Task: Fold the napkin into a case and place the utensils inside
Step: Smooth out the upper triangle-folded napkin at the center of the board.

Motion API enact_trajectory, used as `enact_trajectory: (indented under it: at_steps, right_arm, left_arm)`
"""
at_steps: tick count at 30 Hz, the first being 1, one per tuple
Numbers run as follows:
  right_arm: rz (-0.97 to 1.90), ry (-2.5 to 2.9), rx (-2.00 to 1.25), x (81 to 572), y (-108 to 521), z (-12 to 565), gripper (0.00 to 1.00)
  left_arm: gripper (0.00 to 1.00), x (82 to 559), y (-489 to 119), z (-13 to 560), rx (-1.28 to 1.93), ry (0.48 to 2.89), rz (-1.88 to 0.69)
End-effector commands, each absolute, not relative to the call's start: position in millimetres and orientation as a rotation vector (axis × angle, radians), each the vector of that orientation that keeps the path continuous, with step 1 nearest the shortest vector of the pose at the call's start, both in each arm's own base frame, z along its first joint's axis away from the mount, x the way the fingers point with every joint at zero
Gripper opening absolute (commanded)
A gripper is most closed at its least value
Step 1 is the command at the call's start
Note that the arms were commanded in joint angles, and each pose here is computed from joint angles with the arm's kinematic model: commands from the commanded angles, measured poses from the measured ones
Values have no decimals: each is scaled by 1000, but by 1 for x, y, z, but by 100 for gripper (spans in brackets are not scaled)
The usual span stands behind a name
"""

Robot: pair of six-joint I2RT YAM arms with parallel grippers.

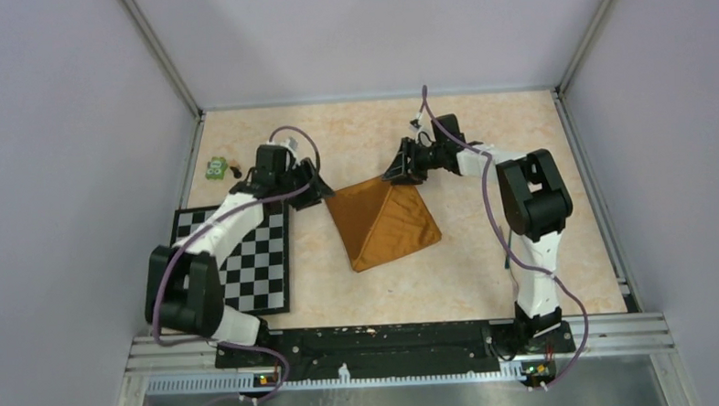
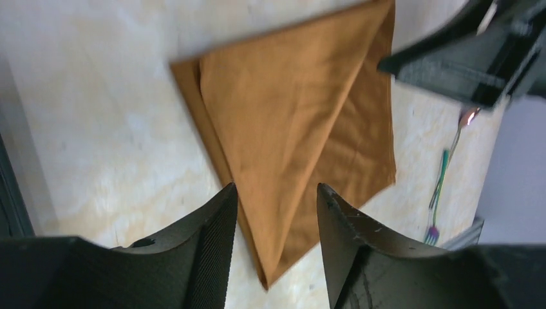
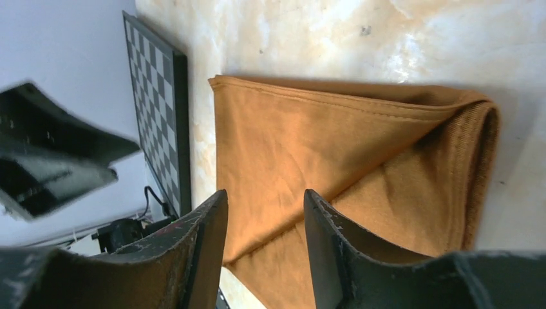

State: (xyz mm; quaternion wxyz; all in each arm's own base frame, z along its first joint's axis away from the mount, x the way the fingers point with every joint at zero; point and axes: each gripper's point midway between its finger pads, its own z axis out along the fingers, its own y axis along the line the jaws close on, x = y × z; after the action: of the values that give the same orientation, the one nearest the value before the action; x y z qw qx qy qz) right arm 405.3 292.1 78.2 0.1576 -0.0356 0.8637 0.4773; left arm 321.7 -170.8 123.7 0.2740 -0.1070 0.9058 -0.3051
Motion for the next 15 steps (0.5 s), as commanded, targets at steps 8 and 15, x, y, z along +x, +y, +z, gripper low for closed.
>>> enact_trajectory:
  at_steps: [8, 15]
  right_arm:
    - [1504, 2309, -277, 378, 325, 114, 45]
    - [1525, 2331, -301, 352, 331, 107, 42]
  left_arm:
    - [43, 422, -171, 80, -235, 2466, -726]
    - [30, 428, -169, 61, -231, 2490, -694]
